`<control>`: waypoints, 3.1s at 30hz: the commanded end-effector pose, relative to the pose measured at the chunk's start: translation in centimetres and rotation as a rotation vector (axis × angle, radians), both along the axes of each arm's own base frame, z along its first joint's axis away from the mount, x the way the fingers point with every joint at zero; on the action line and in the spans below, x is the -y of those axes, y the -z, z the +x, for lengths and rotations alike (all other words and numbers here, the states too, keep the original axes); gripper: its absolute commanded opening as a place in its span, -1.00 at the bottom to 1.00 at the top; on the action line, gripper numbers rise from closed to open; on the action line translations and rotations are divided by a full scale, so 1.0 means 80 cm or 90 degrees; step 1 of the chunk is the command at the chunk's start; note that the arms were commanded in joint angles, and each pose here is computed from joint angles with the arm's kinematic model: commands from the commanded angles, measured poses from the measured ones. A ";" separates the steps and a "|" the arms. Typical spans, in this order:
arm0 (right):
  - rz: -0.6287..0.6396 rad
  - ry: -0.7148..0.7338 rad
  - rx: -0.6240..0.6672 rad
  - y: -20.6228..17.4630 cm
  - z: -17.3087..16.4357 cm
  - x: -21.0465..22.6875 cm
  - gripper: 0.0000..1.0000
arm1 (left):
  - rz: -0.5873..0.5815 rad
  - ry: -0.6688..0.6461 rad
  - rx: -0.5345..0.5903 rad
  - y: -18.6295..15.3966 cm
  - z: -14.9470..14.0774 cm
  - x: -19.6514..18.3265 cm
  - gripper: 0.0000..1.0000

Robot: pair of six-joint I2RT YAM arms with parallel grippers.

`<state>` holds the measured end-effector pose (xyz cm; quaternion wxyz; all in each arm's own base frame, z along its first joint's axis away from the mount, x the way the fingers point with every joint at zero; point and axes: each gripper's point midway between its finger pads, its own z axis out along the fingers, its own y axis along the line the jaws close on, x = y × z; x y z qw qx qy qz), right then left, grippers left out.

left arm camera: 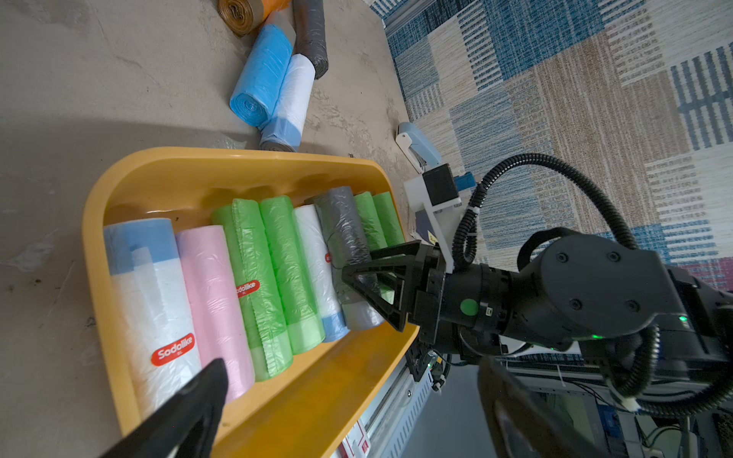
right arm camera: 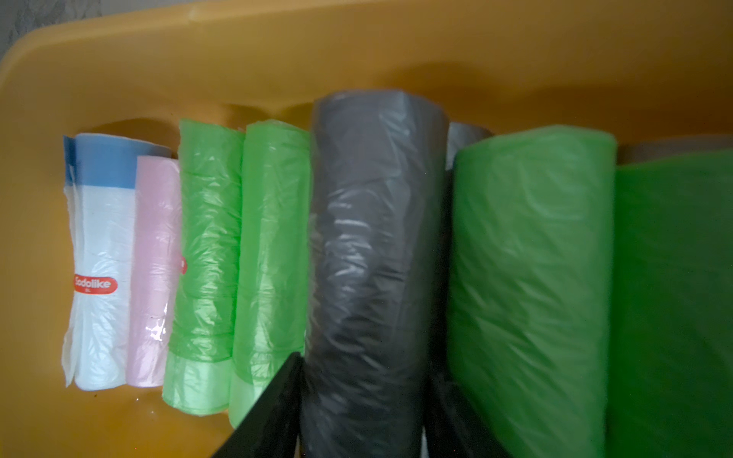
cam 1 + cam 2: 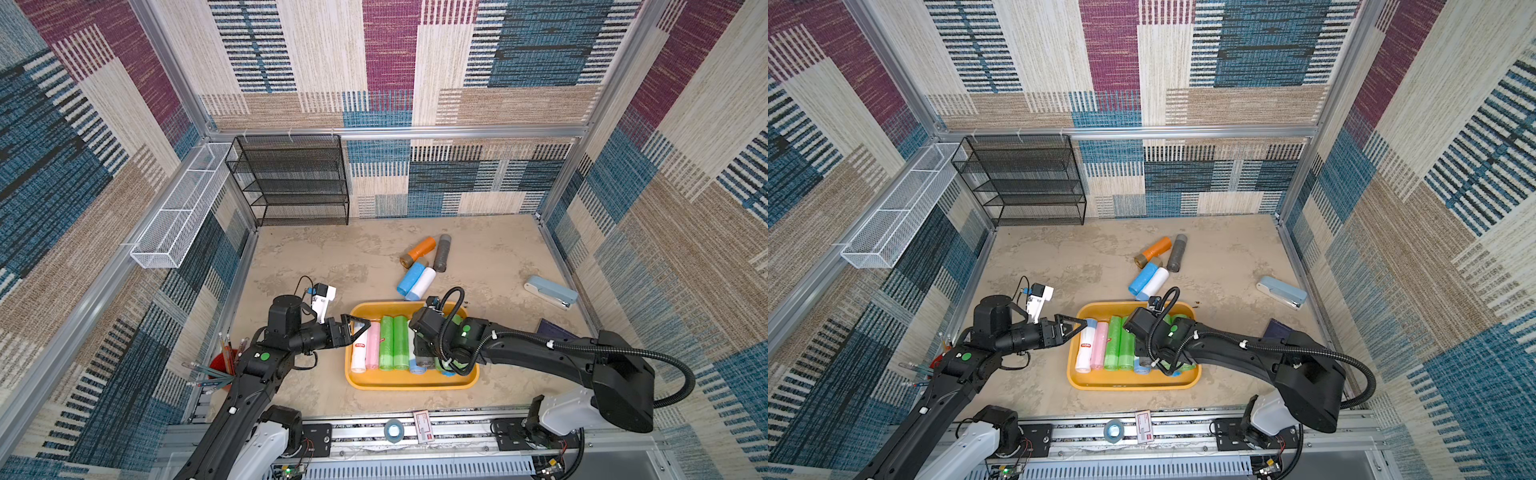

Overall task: Put the roll of trash bags into the storage box
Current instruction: Place the roll of trash bags in the storage box, then pick up the roll of trash bags from the center of the board.

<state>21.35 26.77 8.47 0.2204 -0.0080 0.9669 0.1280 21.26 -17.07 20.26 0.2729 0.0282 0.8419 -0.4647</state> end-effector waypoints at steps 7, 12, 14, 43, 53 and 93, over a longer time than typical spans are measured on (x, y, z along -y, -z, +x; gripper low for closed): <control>-0.019 0.004 0.022 -0.010 0.006 0.005 -0.02 | -0.003 0.001 0.011 -0.003 0.002 0.001 0.97; -0.024 0.005 0.028 -0.016 0.006 0.007 -0.02 | -0.002 0.000 0.010 -0.002 0.003 0.001 0.97; -0.024 0.007 0.030 -0.018 0.006 0.008 -0.02 | -0.002 0.000 0.011 -0.003 0.003 0.001 0.97; 0.017 0.010 0.093 -0.057 0.007 0.023 0.01 | 0.010 -0.007 0.002 0.003 0.005 -0.002 0.96; 0.051 0.002 0.164 -0.088 0.003 0.047 0.27 | 0.089 -0.006 -0.012 0.012 -0.004 -0.002 0.96; 0.278 -0.104 0.162 -0.113 0.049 0.071 0.99 | 0.627 0.171 0.059 0.106 0.233 0.170 0.36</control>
